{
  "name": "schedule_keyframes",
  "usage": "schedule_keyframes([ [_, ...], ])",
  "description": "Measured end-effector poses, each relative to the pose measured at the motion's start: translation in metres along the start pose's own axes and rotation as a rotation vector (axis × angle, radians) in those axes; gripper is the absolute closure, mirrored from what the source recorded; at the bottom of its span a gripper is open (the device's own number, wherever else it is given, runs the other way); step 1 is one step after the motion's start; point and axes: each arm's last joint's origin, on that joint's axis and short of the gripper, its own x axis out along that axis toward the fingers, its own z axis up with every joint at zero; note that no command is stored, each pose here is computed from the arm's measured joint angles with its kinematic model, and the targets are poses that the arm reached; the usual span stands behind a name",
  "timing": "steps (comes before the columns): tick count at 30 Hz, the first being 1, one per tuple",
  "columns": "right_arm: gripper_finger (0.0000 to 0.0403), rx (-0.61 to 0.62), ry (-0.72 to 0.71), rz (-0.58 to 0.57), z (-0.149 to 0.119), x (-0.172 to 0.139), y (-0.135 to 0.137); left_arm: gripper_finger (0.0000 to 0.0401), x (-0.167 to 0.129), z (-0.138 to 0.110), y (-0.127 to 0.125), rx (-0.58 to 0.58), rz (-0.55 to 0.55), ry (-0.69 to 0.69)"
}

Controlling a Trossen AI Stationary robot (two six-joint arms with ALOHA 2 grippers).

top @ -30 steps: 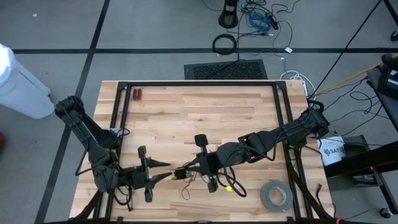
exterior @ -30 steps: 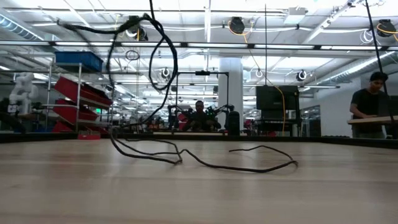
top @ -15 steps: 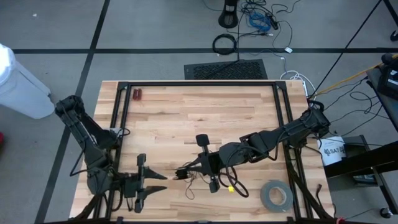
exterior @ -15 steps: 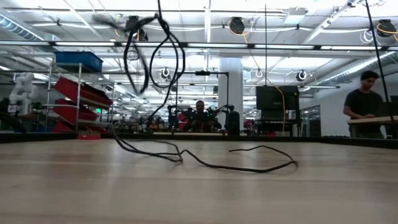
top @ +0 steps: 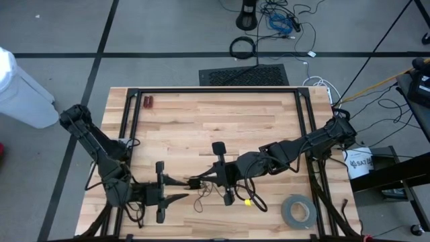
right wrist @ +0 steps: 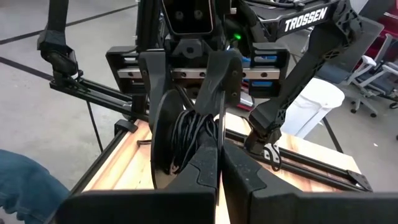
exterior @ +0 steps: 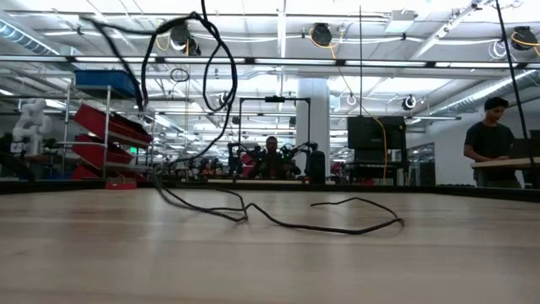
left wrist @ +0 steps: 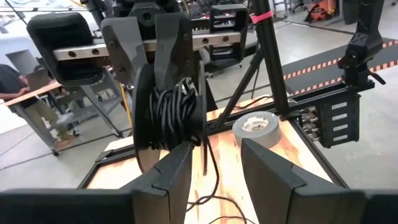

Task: Coil cords
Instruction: Coil the black wire on the spool

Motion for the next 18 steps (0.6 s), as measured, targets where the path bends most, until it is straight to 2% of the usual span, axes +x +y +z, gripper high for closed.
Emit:
schedule_keyframes([
  [7, 0.0403, -0.011, 0.004, -0.029, 0.0, 0.0, -0.0007, 0.0277, 0.0014, -0.0002, 0.0013, -0.002, 0.007, 0.001],
  [18, 0.0403, -0.005, 0.003, -0.055, 0.0005, -0.0002, -0.0016, 0.0387, 0.0039, 0.0008, 0.0057, -0.017, 0.069, 0.002],
])
